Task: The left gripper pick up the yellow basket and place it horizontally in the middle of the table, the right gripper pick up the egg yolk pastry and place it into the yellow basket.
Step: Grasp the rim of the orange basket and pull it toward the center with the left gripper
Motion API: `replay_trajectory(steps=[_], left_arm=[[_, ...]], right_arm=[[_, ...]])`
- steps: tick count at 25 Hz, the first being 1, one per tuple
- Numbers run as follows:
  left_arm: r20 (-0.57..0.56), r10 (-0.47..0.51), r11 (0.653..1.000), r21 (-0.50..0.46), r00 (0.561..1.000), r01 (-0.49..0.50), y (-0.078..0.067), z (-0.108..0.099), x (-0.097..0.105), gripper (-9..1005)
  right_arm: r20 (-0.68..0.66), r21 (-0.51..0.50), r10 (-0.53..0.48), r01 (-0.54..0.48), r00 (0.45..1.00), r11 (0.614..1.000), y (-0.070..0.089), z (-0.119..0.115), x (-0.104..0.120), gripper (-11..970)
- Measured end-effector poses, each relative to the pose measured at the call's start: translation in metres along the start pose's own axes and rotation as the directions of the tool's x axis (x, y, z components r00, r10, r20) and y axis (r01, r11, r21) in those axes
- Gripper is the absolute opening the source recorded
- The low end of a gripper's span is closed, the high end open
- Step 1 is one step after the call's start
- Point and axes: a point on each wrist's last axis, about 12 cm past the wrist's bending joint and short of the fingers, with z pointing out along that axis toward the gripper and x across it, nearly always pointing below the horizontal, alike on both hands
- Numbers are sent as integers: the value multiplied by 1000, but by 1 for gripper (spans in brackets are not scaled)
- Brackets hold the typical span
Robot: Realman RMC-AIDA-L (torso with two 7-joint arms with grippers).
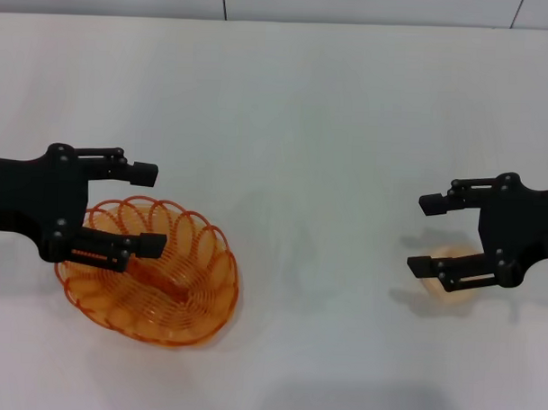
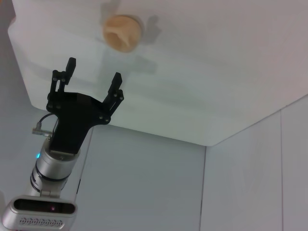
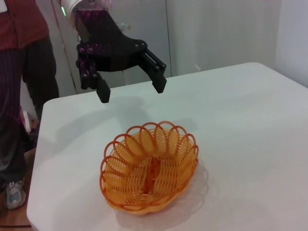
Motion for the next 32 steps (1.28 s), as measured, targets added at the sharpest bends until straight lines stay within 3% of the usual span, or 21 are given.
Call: replay_trajectory(steps=[13, 21, 28, 32], left_arm=[[-4, -3, 1000, 5, 1000, 3, 0, 2, -1, 891], [-87, -89, 995, -40, 992, 86, 5, -9, -10, 886], [-260, -233, 967, -167, 937, 194, 19, -17, -27, 882], [-303, -367, 918, -269, 880, 291, 29, -24, -35, 880]], right_arm=[[0, -3, 10, -10, 1000, 1000, 0, 0, 1, 768], [0, -3, 21, -21, 1000, 1000, 0, 0, 1, 768], [-1, -3, 23, -23, 1000, 1000, 0, 1, 2, 768], [0, -3, 24, -24, 1000, 1000, 0, 1, 2, 768]])
